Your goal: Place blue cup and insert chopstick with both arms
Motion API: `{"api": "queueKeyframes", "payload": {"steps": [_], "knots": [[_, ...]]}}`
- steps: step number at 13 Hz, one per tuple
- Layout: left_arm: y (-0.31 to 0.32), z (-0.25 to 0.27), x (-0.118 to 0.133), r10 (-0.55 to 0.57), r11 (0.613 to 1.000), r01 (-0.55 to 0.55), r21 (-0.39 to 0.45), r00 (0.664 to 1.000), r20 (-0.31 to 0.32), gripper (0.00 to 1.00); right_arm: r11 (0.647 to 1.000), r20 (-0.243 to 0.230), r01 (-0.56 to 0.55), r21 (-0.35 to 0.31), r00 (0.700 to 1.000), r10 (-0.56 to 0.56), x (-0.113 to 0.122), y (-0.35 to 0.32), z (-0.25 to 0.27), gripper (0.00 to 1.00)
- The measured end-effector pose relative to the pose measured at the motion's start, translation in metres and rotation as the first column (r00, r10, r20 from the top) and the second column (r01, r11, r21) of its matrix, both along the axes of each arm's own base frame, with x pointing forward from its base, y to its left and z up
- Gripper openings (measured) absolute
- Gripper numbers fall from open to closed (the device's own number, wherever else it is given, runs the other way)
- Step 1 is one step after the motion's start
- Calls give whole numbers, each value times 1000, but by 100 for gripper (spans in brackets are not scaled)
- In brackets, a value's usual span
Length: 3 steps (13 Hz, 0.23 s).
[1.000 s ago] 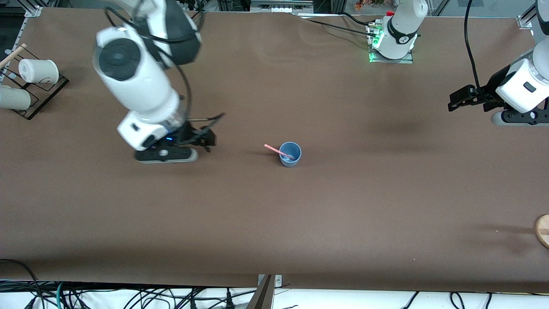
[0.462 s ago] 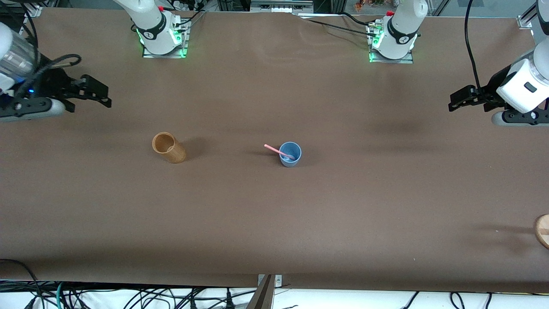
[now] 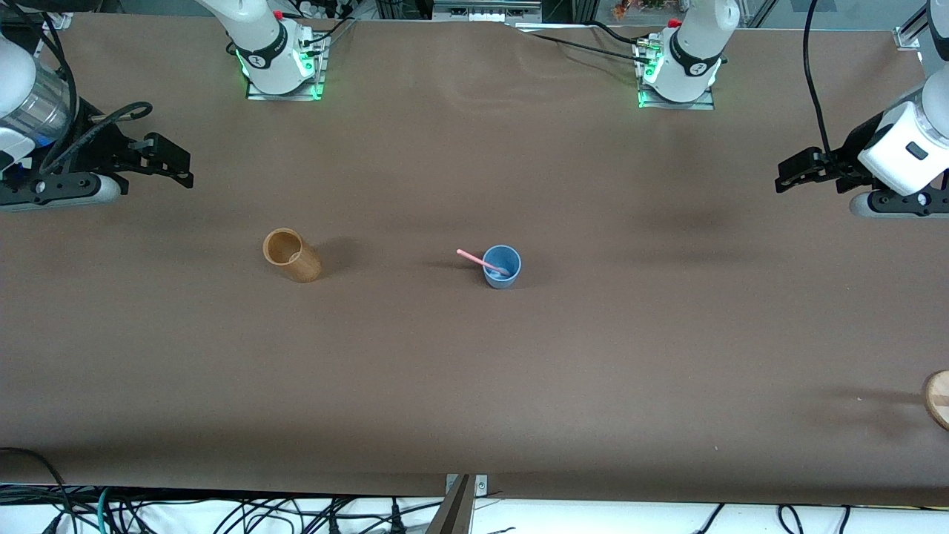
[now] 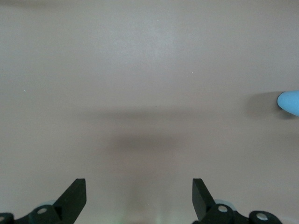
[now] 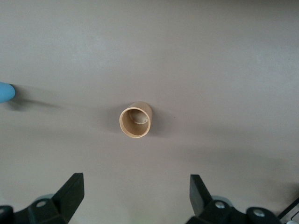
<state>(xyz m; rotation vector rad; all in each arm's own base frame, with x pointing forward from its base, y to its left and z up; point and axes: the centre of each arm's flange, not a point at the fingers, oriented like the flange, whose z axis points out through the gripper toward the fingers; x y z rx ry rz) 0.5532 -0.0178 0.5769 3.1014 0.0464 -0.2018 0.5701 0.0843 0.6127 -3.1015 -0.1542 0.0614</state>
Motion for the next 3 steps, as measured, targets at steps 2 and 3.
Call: {"api": "queueKeyframes", "payload": {"steps": [2,3], "knots": [[0,0,0,0,1000,0,0,1000,0,100,1000,-2,1,0,1000,-1,1,0,-1,100],[0,0,0,0,1000,0,0,1000,0,100,1000,-3,1,-1,1000,-1,1,0,-2,100]]}}
